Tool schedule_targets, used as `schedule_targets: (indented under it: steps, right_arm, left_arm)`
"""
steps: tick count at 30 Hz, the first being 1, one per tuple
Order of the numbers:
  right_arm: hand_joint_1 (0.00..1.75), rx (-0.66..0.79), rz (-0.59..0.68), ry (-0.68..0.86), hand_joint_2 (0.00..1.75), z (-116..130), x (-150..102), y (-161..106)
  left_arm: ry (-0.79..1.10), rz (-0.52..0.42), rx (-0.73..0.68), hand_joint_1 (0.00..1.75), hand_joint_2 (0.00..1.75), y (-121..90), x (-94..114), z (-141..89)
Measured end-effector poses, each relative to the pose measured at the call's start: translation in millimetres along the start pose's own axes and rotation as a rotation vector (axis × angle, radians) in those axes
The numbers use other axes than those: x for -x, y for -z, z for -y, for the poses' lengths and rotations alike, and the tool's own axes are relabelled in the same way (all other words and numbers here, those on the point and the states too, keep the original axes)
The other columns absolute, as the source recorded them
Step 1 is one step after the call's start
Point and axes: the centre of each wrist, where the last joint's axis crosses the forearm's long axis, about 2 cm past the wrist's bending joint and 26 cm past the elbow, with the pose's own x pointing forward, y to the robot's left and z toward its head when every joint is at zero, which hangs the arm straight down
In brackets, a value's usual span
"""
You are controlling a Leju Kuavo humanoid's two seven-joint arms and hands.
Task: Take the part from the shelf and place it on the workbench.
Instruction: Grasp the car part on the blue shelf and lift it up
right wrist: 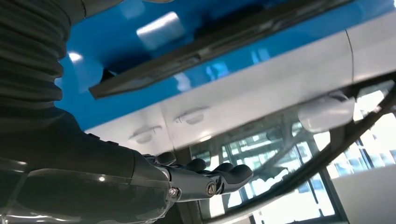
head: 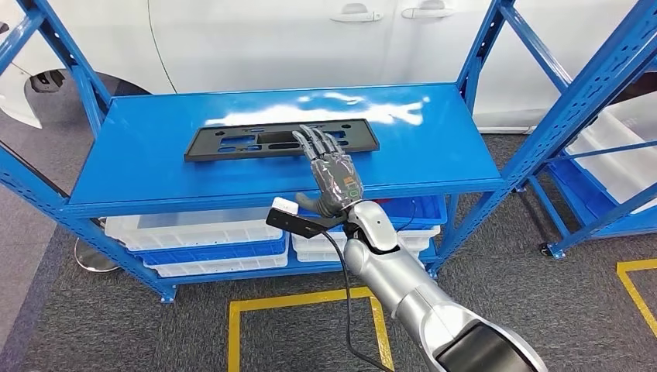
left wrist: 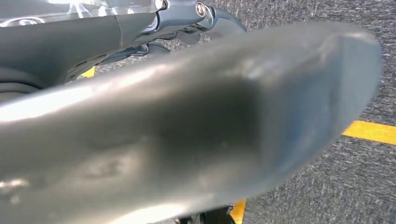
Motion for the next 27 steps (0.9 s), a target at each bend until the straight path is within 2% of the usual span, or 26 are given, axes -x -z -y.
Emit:
schedule_targets:
  steps: [7, 13, 27]
  right_arm:
    - [0.00, -0.059, -0.030, -0.006, 1.75, -13, 4, -9]
    - [0.00, -0.060, -0.025, 0.010, 1.75, -13, -1, -3]
    - [0.00, -0.097, -0.002, 0.023, 1.75, -23, -11, -11]
  left_arm:
    - [0.007, -0.014, -0.002, 0.00, 0.00, -1, 2, 3]
    - [0.014, -0.005, -0.002, 0.00, 0.00, -1, 0, 2]
    - [0.048, 0.006, 0.020, 0.00, 0.00, -1, 3, 3]
